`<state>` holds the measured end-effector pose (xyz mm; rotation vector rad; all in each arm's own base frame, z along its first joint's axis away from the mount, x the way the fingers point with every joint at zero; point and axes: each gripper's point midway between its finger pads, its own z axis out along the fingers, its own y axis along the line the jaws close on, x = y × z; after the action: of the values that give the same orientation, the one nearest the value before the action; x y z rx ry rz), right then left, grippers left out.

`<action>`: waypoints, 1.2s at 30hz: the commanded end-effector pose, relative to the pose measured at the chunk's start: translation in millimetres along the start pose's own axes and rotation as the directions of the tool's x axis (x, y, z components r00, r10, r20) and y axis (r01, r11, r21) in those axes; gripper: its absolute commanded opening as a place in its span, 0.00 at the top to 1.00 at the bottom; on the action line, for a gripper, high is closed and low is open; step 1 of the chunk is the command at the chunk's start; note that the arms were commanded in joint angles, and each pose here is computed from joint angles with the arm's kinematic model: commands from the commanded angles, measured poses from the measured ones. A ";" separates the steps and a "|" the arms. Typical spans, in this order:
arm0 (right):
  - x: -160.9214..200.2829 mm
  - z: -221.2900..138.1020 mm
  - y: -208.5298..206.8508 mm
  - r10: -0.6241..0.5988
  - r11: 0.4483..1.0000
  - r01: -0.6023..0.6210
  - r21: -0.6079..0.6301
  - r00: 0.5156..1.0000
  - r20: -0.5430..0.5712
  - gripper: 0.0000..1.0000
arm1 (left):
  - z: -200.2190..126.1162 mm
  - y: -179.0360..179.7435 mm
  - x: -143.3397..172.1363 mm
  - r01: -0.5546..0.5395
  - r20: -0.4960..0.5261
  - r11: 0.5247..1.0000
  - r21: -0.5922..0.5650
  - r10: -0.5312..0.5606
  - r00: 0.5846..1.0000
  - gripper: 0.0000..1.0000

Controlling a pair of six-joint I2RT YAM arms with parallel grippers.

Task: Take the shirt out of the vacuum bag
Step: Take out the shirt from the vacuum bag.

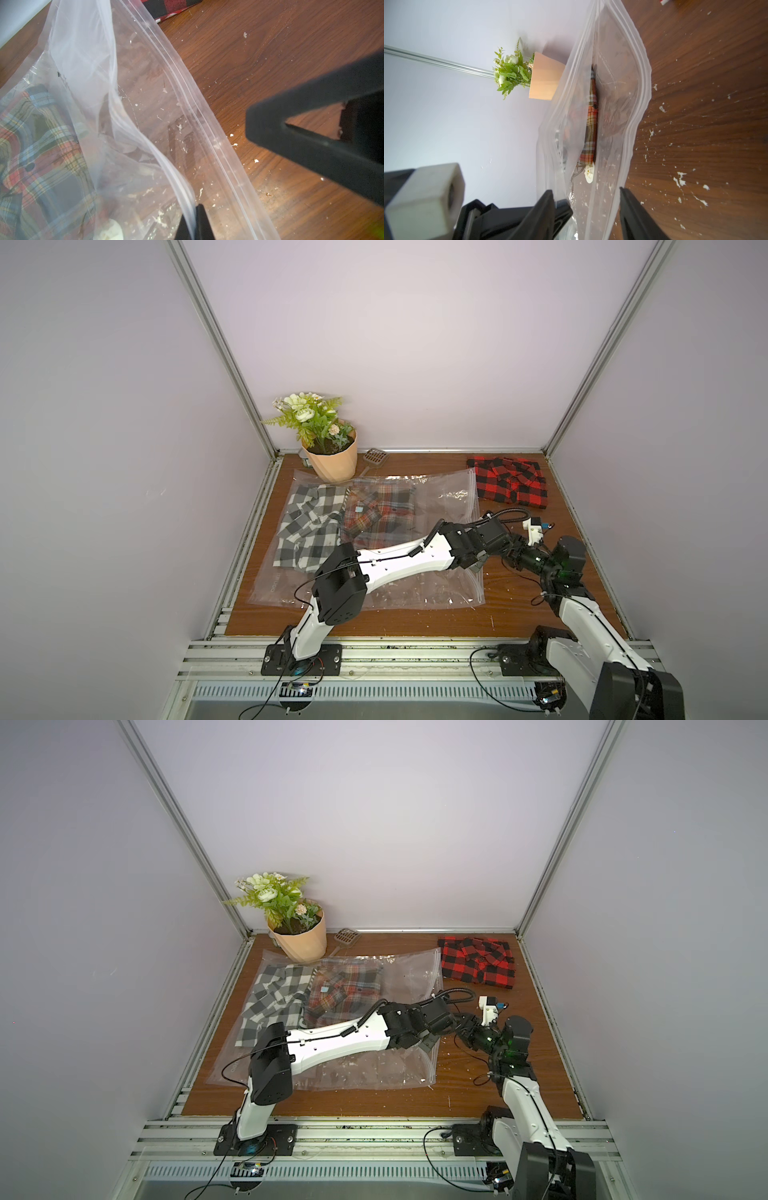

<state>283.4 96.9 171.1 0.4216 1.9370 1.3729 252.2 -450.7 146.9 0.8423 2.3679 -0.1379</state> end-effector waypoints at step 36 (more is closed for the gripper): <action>82.1 147.4 -12.6 0.006 0.990 -0.052 -0.134 0.946 -0.326 0.34 | -80.7 -13.1 -32.7 0.054 0.216 0.992 0.112 -0.078 0.973 1.00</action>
<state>325.5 236.2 91.0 0.2449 2.1303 1.7033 225.1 -448.0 217.0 0.7729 2.2315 -0.3194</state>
